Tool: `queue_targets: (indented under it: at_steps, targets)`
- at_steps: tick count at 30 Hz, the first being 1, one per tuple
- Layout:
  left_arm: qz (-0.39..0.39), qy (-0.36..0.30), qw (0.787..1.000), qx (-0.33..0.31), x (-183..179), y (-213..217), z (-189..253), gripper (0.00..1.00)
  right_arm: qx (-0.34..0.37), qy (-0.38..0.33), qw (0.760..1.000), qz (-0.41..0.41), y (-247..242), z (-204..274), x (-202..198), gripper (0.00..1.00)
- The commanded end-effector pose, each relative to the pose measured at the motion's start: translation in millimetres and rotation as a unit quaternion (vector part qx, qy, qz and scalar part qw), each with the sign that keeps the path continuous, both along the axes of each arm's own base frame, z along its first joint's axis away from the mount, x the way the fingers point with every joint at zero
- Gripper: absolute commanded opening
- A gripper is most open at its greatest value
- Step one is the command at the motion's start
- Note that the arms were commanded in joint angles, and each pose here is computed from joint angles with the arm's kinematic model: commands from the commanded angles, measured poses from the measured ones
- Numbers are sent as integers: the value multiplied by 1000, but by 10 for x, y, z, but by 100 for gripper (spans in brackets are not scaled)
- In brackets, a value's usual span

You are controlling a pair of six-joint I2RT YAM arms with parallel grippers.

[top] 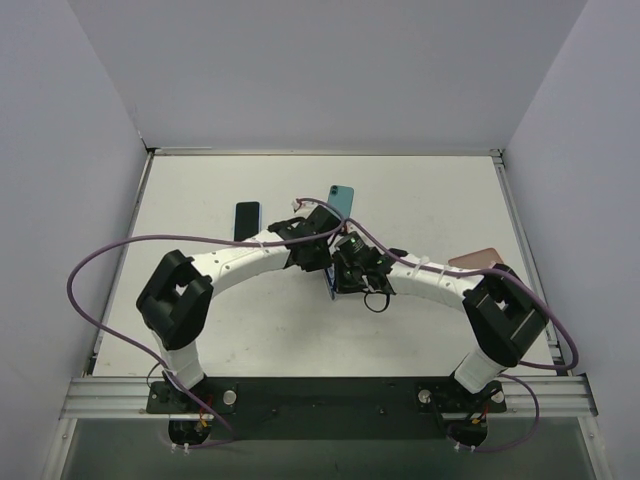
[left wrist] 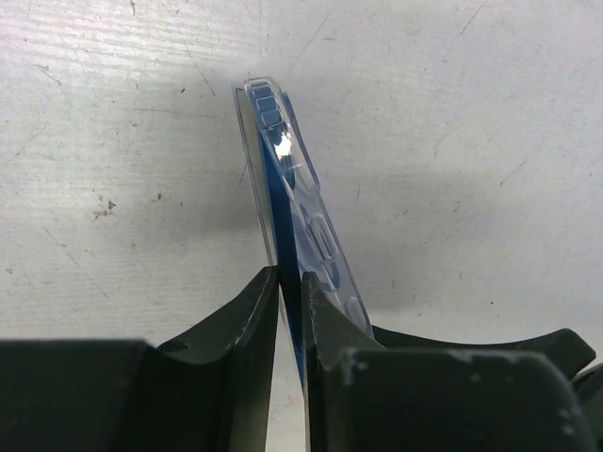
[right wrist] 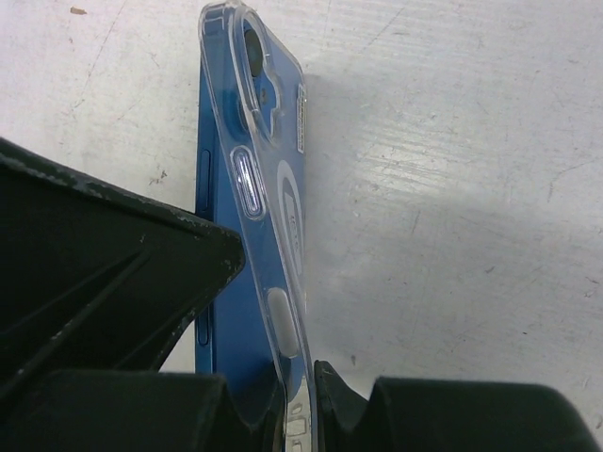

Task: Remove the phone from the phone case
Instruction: Remove the phone case from the phone.

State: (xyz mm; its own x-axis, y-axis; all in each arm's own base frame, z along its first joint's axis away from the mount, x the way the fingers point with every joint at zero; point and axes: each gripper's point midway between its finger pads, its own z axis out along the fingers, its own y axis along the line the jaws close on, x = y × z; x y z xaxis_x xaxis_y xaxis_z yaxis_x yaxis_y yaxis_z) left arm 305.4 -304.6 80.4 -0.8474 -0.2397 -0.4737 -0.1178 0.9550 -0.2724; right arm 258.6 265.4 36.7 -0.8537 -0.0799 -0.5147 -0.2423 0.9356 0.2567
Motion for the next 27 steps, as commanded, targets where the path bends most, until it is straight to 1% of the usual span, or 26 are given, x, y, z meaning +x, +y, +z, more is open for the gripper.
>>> queue_targets:
  at_steps: [1, 3, 12, 15, 27]
  targets:
    - [33, 56, 981, 180, -319, 900, -406, 0, -11, -40, 999, -9, -137, 297, 72, 0]
    - [30, 59, 985, 160, -337, 865, -381, 0, -11, -39, 999, -8, -130, 296, 71, 0]
    - [43, 35, 996, 63, -254, 726, -216, 0, -16, -30, 999, -7, -137, 226, 43, 0]
    - [41, 35, 997, 54, -231, 696, -162, 0, -18, -24, 999, -14, -141, 207, 47, 0]
    - [31, 42, 996, 76, -280, 824, -74, 0, -38, -26, 998, -50, -299, 153, 110, 0]
